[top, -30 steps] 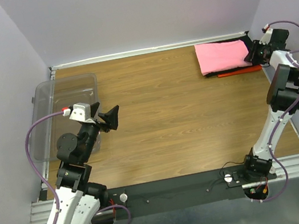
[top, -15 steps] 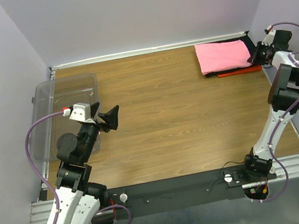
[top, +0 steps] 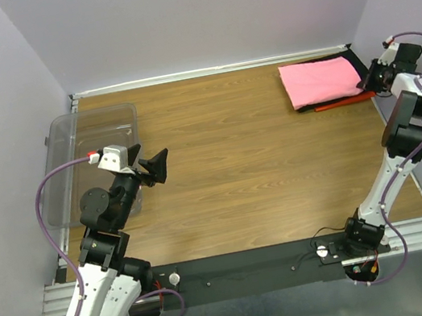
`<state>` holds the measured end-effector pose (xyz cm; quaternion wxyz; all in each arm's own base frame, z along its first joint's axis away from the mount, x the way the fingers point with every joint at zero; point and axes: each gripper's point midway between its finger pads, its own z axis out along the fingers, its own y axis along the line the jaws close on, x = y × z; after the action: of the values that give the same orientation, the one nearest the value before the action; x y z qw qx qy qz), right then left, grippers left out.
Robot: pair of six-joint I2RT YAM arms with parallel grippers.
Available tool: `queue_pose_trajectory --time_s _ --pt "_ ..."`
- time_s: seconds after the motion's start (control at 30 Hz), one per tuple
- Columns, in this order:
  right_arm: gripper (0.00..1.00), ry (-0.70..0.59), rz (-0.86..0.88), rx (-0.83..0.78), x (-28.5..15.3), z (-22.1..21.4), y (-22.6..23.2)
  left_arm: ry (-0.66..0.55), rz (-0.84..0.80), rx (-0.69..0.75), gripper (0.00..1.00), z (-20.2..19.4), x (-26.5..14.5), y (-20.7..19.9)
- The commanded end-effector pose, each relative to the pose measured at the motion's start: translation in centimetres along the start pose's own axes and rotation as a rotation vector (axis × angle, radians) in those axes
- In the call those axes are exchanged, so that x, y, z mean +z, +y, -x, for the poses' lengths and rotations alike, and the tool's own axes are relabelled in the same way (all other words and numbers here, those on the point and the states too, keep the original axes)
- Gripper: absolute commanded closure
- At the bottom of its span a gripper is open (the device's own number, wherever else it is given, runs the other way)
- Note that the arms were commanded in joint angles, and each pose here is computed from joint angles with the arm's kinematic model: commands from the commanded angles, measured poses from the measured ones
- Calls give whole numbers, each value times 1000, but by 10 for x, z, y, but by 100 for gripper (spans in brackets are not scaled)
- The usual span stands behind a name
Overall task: Fold and stack the t-shirts
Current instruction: Neatly place the folded tshirt to the corner, then reset both grippers
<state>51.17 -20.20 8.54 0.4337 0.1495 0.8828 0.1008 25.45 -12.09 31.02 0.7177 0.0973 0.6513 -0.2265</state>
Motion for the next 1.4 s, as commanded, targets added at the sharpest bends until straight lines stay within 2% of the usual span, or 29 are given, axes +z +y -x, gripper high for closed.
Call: queue_pose_trajectory --time_s 0.0,0.23,0.37,0.4,0.47,0.73,1.0,1.23,1.37 --pt "99 -82 32 -32 -21 32 0 -11 -22 5 15 1 0 -3" --pt "98 -67 92 -16 -16 26 8 -12 -20 7 15 1 0 -2" --pt "86 -57 113 -23 -17 20 12 -10 -21 6 15 0 0 -3" --pt "79 -55 120 -60 -17 18 11 -9 -21 6 15 0 1 -3" --pt "72 -62 142 -86 -22 20 17 -10 -21 6 15 0 1 -3" --pt "55 -78 171 -267 -38 24 49 -19 -23 7 15 3 -1 -3" --pt "46 -79 281 -482 -58 5 116 -48 -23 12 15 11 -6 -4" --pt "45 -19 492 -616 -71 -38 179 -49 -12 10 15 13 -8 -3" --pt "45 26 530 -672 -81 -64 202 -47 16 10 15 14 -9 2"
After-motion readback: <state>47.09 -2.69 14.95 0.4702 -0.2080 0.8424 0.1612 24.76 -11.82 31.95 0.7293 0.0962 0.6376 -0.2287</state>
